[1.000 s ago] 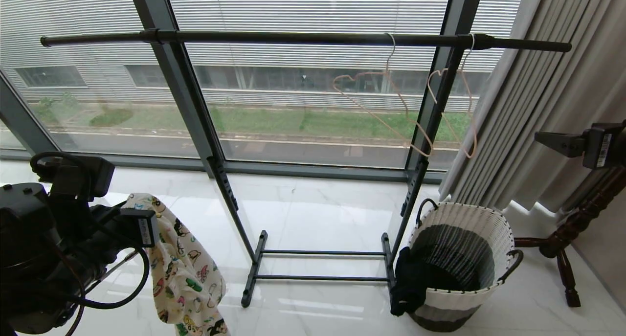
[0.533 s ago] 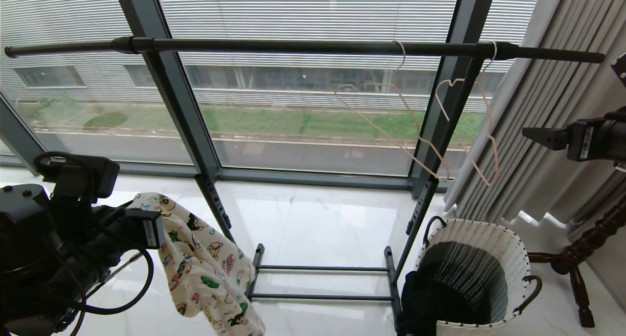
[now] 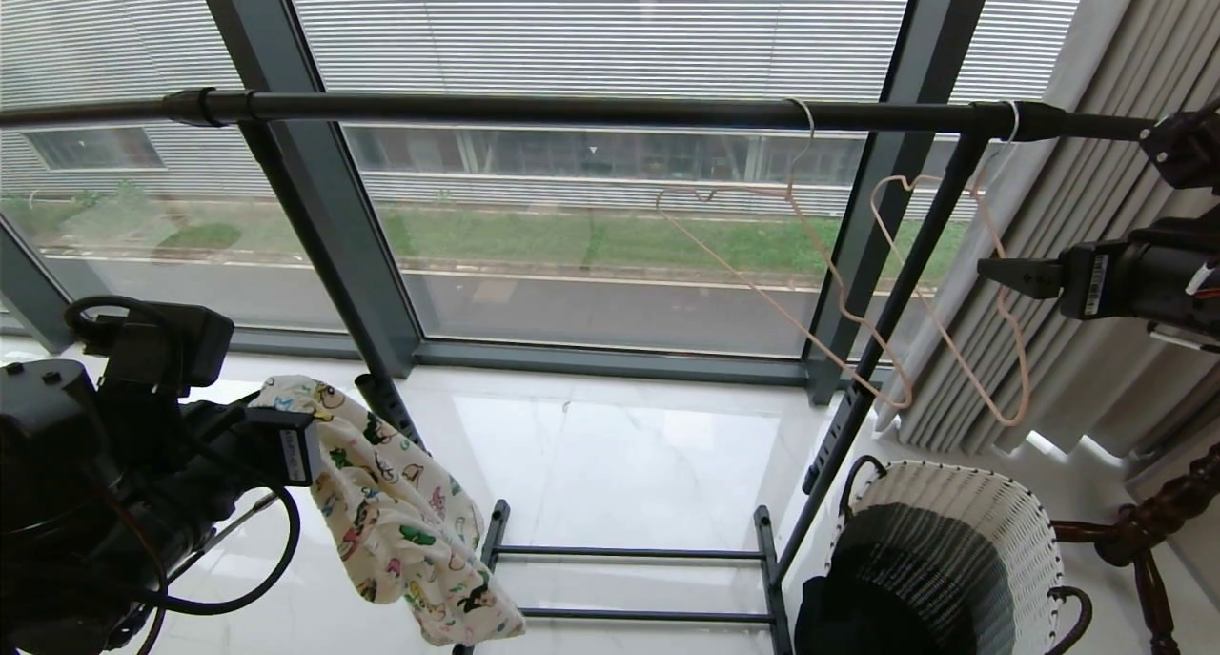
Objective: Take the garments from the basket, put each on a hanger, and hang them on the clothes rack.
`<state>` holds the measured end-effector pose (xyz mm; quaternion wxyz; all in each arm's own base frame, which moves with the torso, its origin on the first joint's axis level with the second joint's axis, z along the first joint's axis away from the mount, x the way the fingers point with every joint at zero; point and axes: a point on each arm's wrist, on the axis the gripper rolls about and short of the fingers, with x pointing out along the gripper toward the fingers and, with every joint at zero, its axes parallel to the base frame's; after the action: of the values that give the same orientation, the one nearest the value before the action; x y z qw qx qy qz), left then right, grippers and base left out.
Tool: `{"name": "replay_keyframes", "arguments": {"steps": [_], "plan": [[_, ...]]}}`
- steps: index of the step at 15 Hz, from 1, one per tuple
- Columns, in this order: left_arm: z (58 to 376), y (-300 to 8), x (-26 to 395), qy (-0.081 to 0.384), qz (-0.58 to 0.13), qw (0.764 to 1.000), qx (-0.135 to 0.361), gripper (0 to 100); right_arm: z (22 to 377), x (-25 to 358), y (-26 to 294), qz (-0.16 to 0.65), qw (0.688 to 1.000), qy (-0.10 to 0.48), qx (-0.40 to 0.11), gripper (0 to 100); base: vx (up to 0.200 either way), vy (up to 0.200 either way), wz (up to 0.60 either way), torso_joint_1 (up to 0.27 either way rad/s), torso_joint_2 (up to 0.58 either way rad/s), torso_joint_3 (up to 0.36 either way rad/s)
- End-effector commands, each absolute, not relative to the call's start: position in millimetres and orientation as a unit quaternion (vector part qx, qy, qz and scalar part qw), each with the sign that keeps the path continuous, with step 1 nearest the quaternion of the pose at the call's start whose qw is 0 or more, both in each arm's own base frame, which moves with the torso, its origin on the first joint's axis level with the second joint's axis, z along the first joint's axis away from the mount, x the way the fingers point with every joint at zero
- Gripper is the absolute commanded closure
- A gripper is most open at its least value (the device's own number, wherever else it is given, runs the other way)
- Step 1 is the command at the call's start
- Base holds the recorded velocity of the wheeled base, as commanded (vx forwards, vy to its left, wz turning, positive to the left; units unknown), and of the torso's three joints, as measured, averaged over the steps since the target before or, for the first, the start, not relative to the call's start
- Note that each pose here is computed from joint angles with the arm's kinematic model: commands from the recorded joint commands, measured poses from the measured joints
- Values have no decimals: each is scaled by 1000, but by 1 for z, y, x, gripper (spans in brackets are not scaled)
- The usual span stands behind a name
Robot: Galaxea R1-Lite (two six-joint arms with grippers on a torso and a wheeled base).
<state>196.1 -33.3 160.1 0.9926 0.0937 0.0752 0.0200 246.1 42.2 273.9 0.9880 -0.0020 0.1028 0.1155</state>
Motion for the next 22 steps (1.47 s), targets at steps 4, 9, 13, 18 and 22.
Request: {"name": "replay_keyframes", "arguments": {"steps": [4, 9, 13, 18, 22], "plan": [[161, -33, 194, 73, 20, 993, 93, 100, 258, 286, 47, 76, 988, 136, -8, 0, 0, 0, 0, 0, 0, 0], [161, -33, 193, 72, 20, 993, 93, 100, 248, 299, 55, 82, 983, 164, -4, 0, 0, 0, 0, 0, 0, 0], [161, -32, 193, 73, 21, 993, 93, 100, 243, 307, 55, 54, 984, 170, 15, 0, 0, 0, 0, 0, 0, 0], [160, -33, 193, 74, 20, 993, 93, 100, 245, 315, 57, 55, 986, 155, 17, 0, 0, 0, 0, 0, 0, 0], [153, -30, 179, 84, 20, 992, 96, 100, 243, 319, 57, 55, 987, 152, 17, 100, 0, 0, 0, 0, 0, 0]]}}
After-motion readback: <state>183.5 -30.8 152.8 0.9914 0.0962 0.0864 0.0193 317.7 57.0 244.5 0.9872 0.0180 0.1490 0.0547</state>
